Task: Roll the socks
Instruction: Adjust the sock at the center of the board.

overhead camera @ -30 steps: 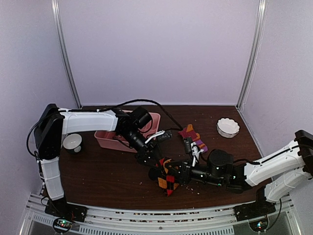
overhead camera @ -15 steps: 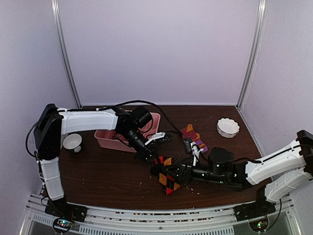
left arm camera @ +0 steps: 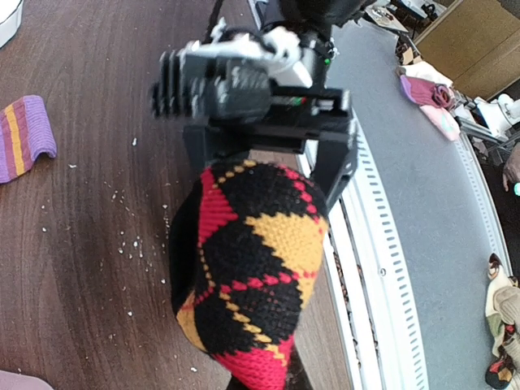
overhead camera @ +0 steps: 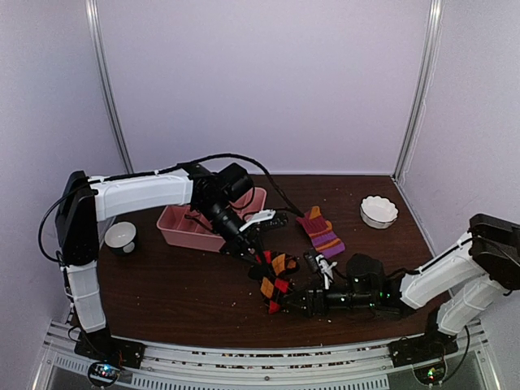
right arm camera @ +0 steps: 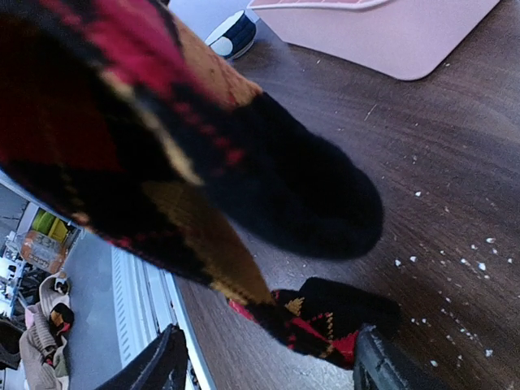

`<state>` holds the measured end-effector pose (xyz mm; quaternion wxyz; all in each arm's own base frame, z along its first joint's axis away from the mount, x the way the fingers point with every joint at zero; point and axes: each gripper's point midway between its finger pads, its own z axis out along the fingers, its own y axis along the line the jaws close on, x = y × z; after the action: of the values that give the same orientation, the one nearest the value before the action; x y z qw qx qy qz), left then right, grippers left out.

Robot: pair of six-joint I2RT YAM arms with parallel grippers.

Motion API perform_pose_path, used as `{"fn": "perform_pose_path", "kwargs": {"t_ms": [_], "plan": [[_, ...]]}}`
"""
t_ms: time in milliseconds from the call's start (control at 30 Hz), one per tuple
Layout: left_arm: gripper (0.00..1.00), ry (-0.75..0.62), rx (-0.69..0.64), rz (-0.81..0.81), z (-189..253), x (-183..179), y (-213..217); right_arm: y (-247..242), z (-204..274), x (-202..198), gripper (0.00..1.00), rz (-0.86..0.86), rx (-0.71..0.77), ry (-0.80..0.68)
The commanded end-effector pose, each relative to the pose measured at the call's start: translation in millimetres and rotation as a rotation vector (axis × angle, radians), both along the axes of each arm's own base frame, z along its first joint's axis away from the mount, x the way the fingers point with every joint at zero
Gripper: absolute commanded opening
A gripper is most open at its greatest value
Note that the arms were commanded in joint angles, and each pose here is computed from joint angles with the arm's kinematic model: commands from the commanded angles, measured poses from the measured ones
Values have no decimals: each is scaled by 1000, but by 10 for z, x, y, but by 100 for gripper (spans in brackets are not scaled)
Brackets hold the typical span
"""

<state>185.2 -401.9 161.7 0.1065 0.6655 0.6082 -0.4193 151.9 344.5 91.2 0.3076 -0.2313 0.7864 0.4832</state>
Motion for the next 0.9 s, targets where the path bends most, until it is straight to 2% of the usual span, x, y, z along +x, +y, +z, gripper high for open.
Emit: {"fn": "perform_pose_path", "kwargs": {"t_ms": [0, 133, 367, 600, 700, 800, 867], "plan": [[0, -23, -43, -30, 243, -45, -15, 258, 113, -62, 67, 140, 99, 24], [0, -33, -47, -28, 269, -22, -34, 369, -43, -95, 57, 172, 157, 121], [0, -18, -45, -16, 283, -3, -66, 374, 114, -115, 37, 160, 362, 186], [0, 23, -51, 21, 342, -1, -97, 314, 53, -121, 32, 97, 268, 123], [0, 55, -58, 50, 367, -16, -106, 331, 26, -151, 20, 92, 243, 139], [0, 71, -50, 65, 360, -71, -46, 341, 82, -281, 0, 130, 286, 202], [0, 56, -44, 72, 377, -92, 5, 333, 62, -397, 0, 163, 291, 256]]}}
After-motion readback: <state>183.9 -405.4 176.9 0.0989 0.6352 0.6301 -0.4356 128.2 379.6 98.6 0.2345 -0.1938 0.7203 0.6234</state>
